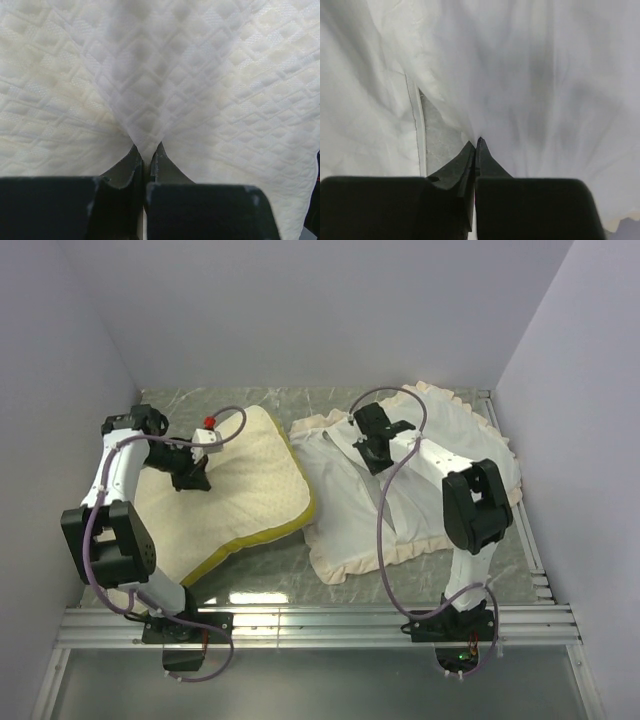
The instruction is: Put the pillow into the pillowcase
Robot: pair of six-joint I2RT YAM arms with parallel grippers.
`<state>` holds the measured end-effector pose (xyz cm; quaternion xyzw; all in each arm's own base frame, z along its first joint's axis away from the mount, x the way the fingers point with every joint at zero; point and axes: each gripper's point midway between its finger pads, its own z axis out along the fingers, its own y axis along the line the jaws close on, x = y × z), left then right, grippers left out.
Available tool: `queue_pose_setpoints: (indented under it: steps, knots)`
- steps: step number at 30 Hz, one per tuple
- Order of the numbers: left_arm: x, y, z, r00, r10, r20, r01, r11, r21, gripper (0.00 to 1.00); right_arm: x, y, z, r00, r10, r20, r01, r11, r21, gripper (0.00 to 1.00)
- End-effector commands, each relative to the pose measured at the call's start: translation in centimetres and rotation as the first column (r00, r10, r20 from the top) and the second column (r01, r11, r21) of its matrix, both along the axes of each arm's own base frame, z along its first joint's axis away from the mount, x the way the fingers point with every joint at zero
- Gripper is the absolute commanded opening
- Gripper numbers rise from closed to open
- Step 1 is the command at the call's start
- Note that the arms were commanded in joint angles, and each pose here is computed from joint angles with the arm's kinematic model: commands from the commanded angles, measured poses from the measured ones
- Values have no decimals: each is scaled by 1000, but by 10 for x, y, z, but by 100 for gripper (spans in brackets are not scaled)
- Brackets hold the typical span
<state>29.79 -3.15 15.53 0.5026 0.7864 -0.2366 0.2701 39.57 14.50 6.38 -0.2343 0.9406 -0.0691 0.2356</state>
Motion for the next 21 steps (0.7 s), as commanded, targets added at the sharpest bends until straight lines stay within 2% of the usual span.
queue_pose_setpoints:
  steps: [1, 5, 9, 13, 15, 18, 21]
  knots:
    - [-7, -31, 18, 985, -138, 99, 140, 990, -11, 0, 18, 6, 62, 989, -5, 146, -4, 998, 61, 0]
    - [-13, -66, 12, 962, -257, 94, 257, 966, 12, 0, 13, 13, 88, 984, 4, 179, -29, 990, 136, 0]
    - [-16, -105, 2, 930, -360, 79, 359, 933, 25, 0, 3, 17, 91, 990, 40, 135, -60, 987, 152, 2]
    - [-11, -116, 1, 929, -366, 48, 367, 930, -6, 0, -1, 6, 60, 997, 31, 74, -37, 996, 85, 22]
    - [-13, -114, 0, 929, -368, 22, 369, 930, -1, 0, 2, -2, 46, 997, -19, 73, 16, 999, 38, 25]
    - [-20, -99, -2, 936, -352, 14, 352, 936, 15, 0, 7, -7, 50, 991, -81, 106, 77, 996, 35, 33]
    - [-28, -83, -2, 950, -313, -13, 313, 950, -5, 0, 11, -7, 60, 984, -104, 142, 99, 994, 45, 48]
